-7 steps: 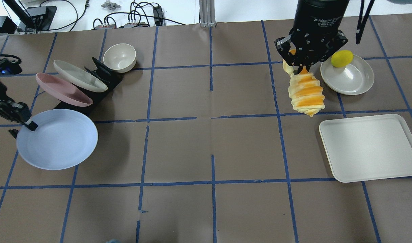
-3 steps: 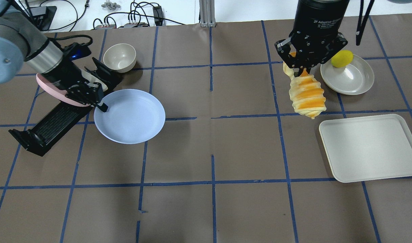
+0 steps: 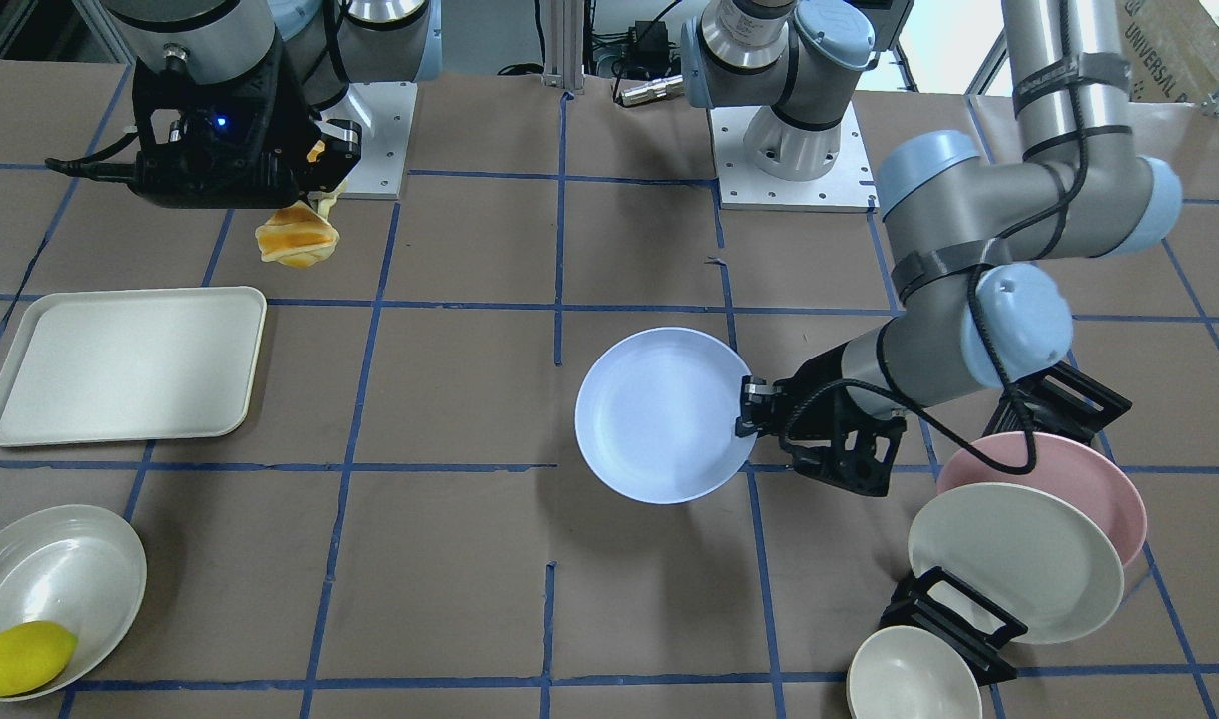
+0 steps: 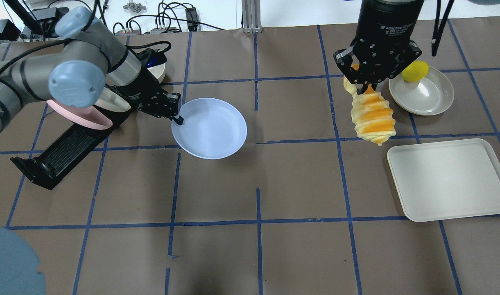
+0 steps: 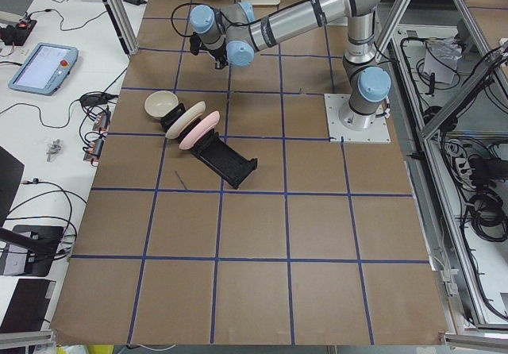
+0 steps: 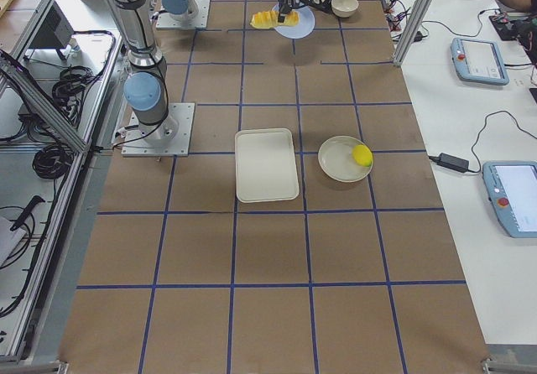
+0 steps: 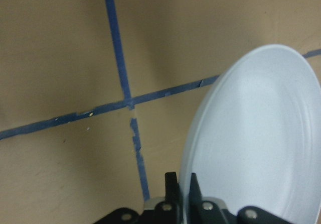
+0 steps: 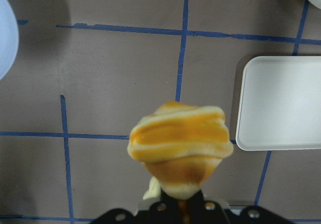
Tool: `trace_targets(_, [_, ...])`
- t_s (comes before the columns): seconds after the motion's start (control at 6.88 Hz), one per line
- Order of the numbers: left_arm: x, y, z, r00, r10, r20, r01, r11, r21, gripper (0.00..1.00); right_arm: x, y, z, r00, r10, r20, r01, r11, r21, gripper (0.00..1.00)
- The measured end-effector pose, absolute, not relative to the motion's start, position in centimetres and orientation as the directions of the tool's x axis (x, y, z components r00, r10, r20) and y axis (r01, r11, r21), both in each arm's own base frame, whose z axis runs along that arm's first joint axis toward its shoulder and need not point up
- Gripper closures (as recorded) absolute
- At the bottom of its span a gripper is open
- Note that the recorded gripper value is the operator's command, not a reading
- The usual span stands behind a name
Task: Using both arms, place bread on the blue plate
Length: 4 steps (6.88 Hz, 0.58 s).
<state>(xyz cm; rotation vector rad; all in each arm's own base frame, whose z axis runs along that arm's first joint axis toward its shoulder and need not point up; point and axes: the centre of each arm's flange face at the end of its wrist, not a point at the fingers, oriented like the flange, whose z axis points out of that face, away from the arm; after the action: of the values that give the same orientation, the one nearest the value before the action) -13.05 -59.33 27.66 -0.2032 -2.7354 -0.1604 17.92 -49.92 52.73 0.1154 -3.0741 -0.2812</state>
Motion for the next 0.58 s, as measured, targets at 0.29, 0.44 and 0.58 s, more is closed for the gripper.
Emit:
trace_targets(0.29, [-18.9, -59.7, 24.9, -0.917, 0.115, 0.381, 0.143, 0.989, 0.047, 0.85, 17.9, -50.0, 52.3, -0.994, -0.103, 0.048, -0.091, 0.977, 0.193, 0.98])
trace_targets(0.44, [-20.0, -60.0, 23.3, -0.918, 0.121, 0.378, 0.144, 0.989, 0.033, 0.45, 17.8, -50.0, 52.2, -0.992, -0.113, 0.055, -0.100, 0.976, 0.195, 0.98])
trace_targets(0.58, [-20.6, -60.1, 22.1, -0.919, 0.125, 0.375, 0.145, 0.989, 0.026, 0.00, 17.7, -50.0, 52.1, -0.991, -0.117, 0.057, -0.104, 0.975, 0.196, 0.98])
